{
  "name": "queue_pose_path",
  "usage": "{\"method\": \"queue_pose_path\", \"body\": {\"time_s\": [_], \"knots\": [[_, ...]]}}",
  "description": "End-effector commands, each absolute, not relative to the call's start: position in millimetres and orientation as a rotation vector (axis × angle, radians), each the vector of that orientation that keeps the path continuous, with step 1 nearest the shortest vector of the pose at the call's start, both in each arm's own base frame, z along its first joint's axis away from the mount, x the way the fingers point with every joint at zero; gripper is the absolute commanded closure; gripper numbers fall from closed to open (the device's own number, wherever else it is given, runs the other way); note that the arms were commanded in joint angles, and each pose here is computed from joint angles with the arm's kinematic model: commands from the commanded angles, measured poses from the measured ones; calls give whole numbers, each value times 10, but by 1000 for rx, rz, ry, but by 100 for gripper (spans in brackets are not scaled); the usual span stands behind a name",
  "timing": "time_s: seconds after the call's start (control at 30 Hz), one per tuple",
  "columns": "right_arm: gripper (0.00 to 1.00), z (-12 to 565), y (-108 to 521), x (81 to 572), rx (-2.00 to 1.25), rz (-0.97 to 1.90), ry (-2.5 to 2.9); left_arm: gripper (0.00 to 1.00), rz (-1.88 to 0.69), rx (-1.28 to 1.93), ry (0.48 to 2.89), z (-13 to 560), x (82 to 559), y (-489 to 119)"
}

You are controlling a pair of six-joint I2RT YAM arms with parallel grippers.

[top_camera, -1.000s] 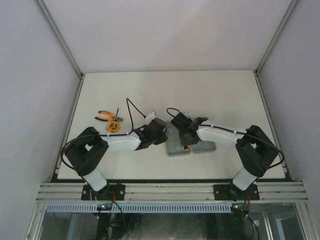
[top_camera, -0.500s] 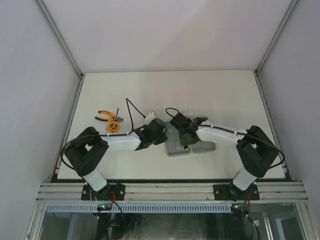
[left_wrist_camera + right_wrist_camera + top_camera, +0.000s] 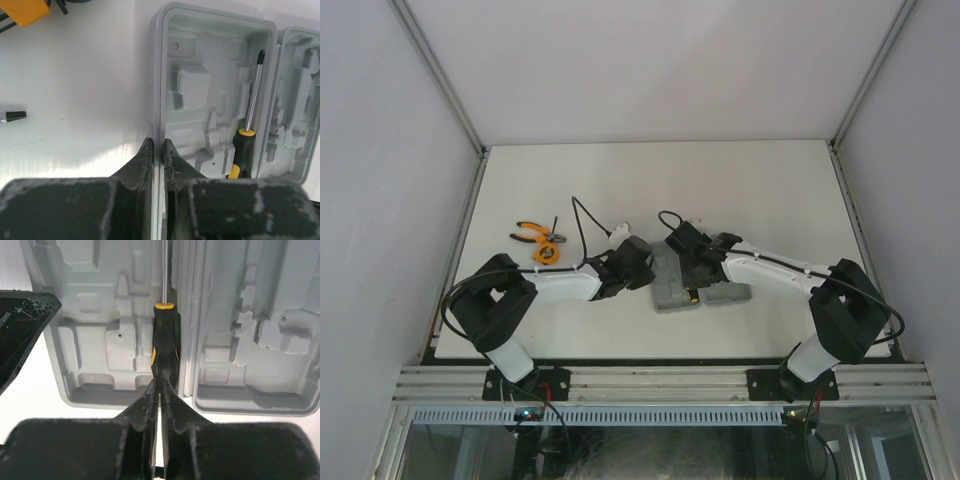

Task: Sort the tools into containers
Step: Place the screwdriver in the storage box.

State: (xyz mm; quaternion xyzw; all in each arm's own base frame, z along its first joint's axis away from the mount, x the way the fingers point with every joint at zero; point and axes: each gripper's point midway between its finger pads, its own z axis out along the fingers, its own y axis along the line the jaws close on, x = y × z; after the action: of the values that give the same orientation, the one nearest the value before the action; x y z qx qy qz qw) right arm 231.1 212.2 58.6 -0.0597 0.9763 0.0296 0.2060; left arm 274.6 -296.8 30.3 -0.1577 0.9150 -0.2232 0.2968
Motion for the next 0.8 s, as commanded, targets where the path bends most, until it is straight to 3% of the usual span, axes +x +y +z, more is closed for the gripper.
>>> {"method": "queue_pose_path", "body": {"time_s": [0.0,0.17,0.37,0.77], "knots": [[97,681,2095,2302,-140,112,2699,100,-623,-451,2390,437,2792,-2975],[80,641,2118,2356,-129,117,2692,100,-623,-451,2389,443,2791,-2968],[70,550,2116,2401,-129,80,2698,100,-628,-452,2391,439,2793,-2981],[72,917,2207,2906,-59,310,2528,100,-643,-447,2402,364,2746,-2978]]}}
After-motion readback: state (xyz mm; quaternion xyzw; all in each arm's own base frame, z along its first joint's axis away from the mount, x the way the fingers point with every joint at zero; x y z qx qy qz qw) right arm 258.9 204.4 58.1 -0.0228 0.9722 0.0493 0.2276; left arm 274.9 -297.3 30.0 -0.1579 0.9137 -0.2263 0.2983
